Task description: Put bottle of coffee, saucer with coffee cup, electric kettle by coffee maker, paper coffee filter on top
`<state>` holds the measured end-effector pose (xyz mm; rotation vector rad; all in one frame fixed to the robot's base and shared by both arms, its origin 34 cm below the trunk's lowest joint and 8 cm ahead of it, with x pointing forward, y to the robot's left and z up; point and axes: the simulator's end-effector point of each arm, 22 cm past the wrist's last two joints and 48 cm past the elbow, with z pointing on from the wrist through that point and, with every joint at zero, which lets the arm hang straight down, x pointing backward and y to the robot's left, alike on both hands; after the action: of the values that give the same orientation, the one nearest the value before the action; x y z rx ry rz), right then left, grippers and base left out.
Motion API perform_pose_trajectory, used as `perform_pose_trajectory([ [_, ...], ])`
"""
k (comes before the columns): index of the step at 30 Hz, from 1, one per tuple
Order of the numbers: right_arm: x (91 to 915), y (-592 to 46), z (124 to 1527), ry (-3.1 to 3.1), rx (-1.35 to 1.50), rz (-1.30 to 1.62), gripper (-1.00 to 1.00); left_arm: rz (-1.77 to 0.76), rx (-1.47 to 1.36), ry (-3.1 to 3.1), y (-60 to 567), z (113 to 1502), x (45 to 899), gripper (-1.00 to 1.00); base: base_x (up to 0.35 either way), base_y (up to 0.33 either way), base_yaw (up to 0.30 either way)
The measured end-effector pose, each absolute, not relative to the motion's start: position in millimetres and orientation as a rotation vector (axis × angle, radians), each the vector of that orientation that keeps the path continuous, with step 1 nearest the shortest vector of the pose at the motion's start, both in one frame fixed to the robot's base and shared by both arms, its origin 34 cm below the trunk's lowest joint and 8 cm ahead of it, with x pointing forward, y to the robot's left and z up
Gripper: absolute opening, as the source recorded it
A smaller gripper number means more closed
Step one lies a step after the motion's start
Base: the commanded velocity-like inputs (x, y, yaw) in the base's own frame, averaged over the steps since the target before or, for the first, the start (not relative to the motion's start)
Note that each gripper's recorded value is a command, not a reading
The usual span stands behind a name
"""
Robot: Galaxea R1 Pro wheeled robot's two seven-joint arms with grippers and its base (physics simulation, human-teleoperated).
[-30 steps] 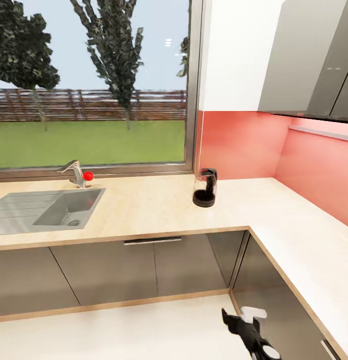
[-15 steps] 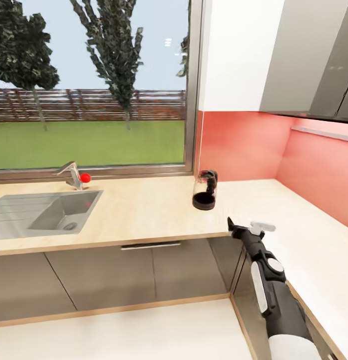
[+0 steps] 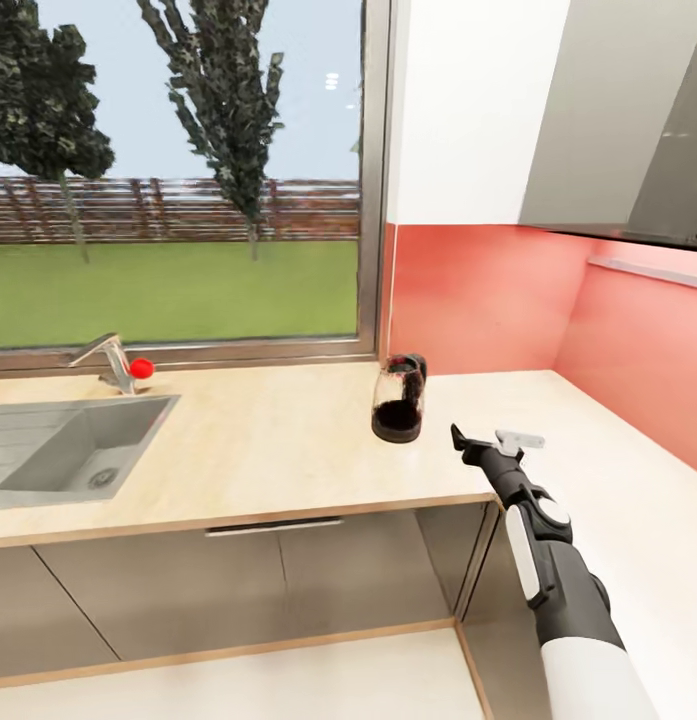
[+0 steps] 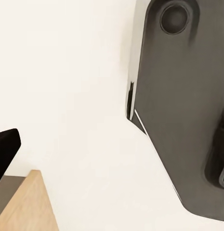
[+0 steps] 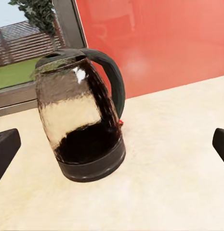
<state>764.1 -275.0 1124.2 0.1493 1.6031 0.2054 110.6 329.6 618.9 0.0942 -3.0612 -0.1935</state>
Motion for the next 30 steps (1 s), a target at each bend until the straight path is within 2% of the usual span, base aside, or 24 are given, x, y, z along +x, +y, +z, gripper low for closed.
perform_pose_trajectory([
  [11,764,-275,1111,1.632,0.143,0.211,1.00,-0.194,0.092,-3.061,330,619,111,1.00,0.335,-0.022,0.000],
  [30,764,-275,1109,1.635,0.145,0.212,1.00,-0.187,0.092,-3.061,326,619,111,1.00,0.295,-0.188,0.000],
])
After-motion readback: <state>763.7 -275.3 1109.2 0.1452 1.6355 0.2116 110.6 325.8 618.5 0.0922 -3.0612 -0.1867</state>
